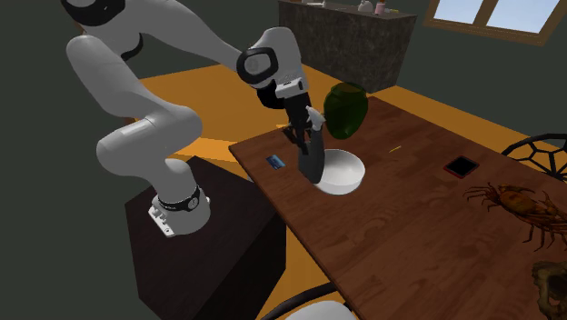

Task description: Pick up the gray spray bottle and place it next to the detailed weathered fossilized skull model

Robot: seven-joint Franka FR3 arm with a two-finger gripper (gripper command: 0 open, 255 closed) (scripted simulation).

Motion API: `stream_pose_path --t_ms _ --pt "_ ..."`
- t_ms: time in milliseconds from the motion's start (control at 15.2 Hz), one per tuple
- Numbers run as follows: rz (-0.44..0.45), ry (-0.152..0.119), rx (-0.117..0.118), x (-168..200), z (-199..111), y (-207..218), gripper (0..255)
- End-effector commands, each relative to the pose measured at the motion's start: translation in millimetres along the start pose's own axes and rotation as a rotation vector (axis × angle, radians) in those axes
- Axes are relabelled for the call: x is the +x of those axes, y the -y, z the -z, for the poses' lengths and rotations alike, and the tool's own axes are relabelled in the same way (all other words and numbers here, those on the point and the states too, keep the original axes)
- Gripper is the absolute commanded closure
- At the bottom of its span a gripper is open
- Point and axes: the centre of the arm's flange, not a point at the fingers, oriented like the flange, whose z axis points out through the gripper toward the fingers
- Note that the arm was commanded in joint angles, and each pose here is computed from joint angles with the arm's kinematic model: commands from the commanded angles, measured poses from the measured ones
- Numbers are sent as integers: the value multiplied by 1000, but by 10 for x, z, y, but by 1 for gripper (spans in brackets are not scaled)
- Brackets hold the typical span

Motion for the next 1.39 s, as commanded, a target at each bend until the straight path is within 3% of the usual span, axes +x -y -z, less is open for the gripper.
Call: stream_pose_path --t_ms 0,1320 --pt "0 0 0 53 96 -8 255" --pt "0 0 0 597 1001 -6 255"
